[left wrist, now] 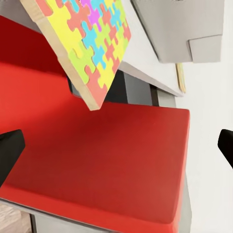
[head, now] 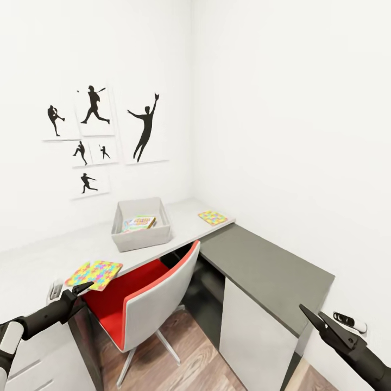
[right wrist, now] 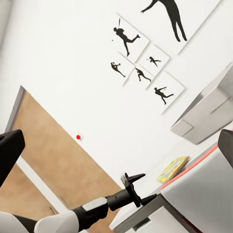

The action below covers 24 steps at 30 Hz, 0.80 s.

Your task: Put all the toys in the child's room - the three board games (two on the bed and one on the table), the two jigsaw puzzles on the table, and the tennis ball on the table - inside the toy box on the table in the child's room.

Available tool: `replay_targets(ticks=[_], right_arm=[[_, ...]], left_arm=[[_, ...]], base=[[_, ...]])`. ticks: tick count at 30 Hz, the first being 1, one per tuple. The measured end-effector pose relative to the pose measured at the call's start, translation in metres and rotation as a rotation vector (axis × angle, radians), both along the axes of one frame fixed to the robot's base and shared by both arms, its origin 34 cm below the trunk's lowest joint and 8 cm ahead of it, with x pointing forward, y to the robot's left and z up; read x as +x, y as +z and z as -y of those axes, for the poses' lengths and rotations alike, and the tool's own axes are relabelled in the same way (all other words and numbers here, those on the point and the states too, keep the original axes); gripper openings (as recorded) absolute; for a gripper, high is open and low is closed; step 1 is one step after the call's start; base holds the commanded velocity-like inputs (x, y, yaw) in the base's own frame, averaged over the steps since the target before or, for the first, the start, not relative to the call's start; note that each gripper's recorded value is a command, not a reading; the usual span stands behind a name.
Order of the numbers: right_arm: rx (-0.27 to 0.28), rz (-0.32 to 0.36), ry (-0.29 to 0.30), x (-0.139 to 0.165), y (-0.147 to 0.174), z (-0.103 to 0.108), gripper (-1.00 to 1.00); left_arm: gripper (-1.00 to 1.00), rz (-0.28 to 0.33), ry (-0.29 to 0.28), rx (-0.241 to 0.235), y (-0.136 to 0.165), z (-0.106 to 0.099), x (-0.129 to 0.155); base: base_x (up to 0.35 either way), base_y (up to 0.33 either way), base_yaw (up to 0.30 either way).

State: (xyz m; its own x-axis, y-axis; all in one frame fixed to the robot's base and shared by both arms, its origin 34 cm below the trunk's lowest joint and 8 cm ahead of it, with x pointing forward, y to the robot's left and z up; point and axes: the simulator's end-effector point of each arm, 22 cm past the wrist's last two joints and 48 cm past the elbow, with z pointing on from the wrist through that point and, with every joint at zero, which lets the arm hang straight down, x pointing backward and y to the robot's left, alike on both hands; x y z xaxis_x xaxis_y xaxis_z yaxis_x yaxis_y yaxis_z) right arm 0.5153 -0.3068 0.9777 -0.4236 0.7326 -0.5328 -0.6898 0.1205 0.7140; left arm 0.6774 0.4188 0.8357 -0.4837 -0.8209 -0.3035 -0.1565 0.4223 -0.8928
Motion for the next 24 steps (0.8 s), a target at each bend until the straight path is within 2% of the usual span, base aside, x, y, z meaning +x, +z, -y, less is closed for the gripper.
replay_targets(ticks=[10, 24], right_arm=[[0.000, -0.001, -0.001, 0.0001, -0.0001, -0.0001, 1.00], [0.001, -0.002, -0.001, 0.0004, -0.0005, -0.0005, 1.00]], left_arm=[[1.00, -0.001, 0.000, 0.000, 0.0000, -0.0001, -0.0001], [1.00, 0.000, 0.000, 0.001, -0.0001, -0.0001, 0.0001]], base=[[0.164, 0.041, 0.000], [0.017, 0.004, 0.000]])
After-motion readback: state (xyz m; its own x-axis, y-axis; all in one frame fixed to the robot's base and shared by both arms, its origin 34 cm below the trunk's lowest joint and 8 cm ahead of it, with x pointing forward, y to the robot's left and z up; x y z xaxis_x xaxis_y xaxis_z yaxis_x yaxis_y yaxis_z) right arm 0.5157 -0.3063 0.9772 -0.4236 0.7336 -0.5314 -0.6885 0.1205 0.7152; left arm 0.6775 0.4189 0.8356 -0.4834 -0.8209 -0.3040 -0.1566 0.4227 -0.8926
